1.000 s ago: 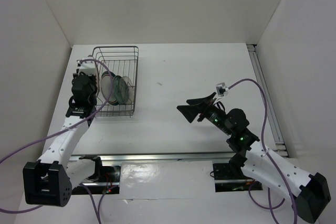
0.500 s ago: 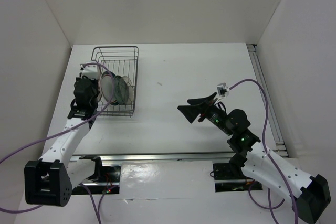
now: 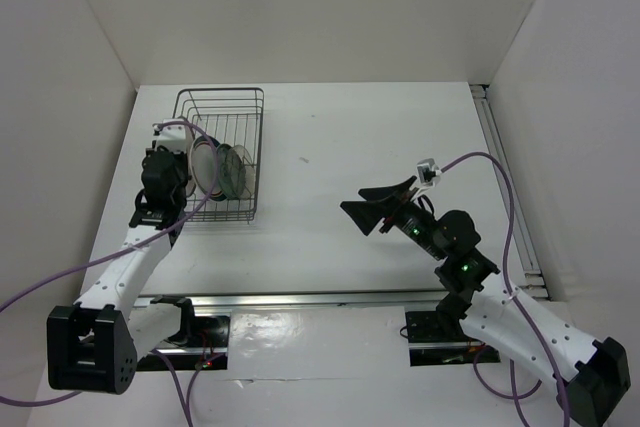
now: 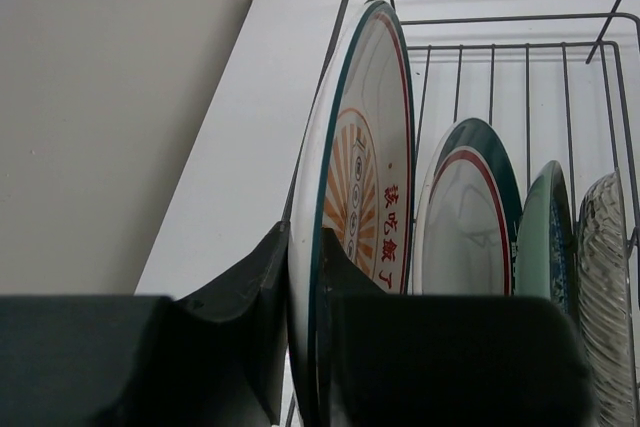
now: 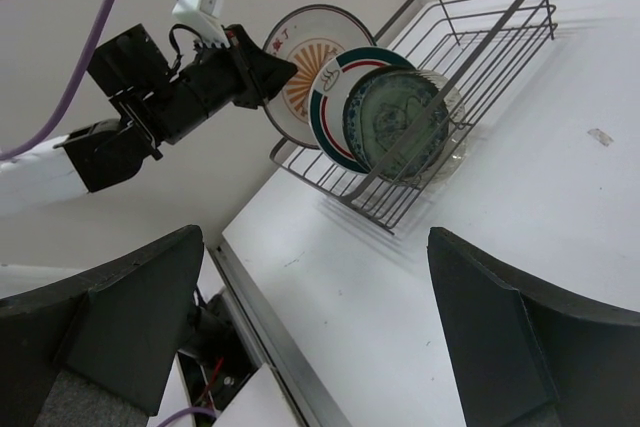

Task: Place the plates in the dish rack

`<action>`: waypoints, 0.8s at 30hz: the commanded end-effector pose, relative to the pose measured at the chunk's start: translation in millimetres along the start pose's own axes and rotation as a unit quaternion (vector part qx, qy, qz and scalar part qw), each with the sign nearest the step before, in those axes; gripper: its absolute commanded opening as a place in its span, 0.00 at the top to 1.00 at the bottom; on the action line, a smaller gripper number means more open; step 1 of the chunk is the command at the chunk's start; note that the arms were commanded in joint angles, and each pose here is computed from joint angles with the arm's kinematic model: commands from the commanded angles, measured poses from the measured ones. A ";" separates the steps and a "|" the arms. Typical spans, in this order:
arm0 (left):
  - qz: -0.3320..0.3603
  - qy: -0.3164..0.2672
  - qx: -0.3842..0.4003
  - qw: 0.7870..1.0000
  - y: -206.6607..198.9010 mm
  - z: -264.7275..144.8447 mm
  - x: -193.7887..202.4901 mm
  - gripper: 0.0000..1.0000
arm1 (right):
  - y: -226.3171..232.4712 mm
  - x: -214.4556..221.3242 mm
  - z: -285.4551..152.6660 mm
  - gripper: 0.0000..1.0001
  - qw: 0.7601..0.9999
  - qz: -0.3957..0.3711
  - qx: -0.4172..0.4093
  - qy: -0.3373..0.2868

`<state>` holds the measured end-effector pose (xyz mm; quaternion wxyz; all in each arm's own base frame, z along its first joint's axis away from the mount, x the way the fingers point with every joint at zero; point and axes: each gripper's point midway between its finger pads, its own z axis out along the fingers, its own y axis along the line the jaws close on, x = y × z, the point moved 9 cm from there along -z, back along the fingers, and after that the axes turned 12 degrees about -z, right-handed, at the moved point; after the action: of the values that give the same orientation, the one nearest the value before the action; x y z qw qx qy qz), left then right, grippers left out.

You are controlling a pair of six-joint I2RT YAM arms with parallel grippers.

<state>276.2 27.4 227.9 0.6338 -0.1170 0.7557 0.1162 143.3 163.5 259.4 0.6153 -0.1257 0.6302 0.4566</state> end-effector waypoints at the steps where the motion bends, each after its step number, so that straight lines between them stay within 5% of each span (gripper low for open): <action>1: -0.035 -0.054 0.002 0.998 -0.4 -1.2 -18.9 0.75 | 9.1 -18.3 -2.1 0.00 0.999 -0.013 -0.008 -0.030; 3: -0.040 -0.054 0.003 0.998 -0.8 -1.2 -18.9 0.68 | 8.8 -18.7 -3.6 0.00 0.999 -0.012 -0.003 -0.031; 11: -0.043 -0.050 -0.002 0.998 -0.1 -1.4 -15.1 0.67 | 8.2 -19.1 -6.3 0.00 0.999 -0.017 0.002 -0.031; 19: -0.054 -0.123 -0.028 0.991 10.1 -17.2 -69.4 0.18 | 4.2 -20.0 0.0 0.00 0.999 -0.037 0.019 -0.015; 20: -0.056 -0.130 -0.020 0.990 9.4 -20.2 -86.3 0.00 | 1.9 -20.9 1.6 0.00 0.998 -0.044 0.031 -0.012; 24: -0.100 -0.107 0.038 0.988 -1.5 -32.5 -130.5 0.00 | -7.0 -42.4 8.4 0.00 0.990 -0.072 0.124 -0.008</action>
<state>273.1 26.4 307.5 0.6928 -0.1465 0.7002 0.0914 153.0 156.7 270.5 0.6336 -0.1097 0.6555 0.3960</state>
